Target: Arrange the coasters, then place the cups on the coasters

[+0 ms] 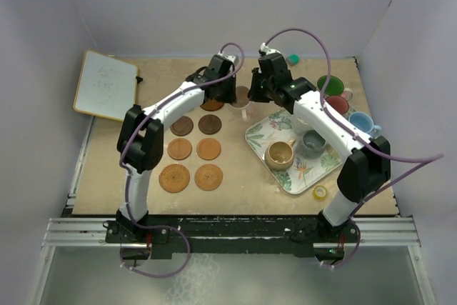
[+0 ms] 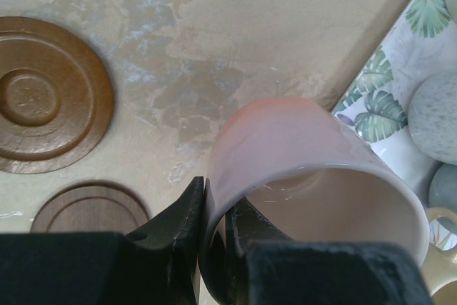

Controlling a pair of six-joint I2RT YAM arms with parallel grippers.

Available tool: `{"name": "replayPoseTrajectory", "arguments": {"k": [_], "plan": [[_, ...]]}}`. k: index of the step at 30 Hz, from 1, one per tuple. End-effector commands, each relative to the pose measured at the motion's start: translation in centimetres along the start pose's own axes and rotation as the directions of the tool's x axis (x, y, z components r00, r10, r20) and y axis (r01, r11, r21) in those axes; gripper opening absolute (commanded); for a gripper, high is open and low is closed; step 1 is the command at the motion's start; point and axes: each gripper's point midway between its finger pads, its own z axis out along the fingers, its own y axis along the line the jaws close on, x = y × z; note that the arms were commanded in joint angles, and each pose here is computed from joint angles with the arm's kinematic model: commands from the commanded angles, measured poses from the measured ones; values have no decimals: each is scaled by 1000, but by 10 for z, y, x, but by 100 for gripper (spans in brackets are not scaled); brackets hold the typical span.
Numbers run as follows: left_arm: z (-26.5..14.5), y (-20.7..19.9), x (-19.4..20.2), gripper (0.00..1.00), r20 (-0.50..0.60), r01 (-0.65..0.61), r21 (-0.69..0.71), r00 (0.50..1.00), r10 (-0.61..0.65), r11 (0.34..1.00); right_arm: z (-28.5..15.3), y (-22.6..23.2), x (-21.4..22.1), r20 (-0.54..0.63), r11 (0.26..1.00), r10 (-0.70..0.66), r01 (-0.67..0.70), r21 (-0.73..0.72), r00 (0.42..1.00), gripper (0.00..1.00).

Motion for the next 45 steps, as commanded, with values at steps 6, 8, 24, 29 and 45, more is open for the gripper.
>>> {"name": "replayPoseTrajectory", "arguments": {"k": [6, 8, 24, 29, 45], "plan": [[-68, 31, -82, 3, 256, -59, 34, 966, 49, 998, -36, 30, -22, 87, 978, -99, 113, -177, 991, 37], [-79, 50, -89, 3, 271, -86, 7, 959, 81, 996, -37, 28, -20, 90, 972, -136, 150, -183, 987, 41], [-130, 163, -94, 3, 121, -359, -130, 920, 374, 924, -78, 19, 9, 209, 783, -498, 540, -308, 841, 67], [-121, 169, -88, 3, 82, -461, -90, 880, 468, 883, -87, -7, 18, 177, 752, -574, 600, -274, 800, 67], [-65, 206, -77, 3, -80, -628, 61, 772, 631, 776, -118, -53, 41, 163, 701, -590, 602, -382, 791, 74]]}}
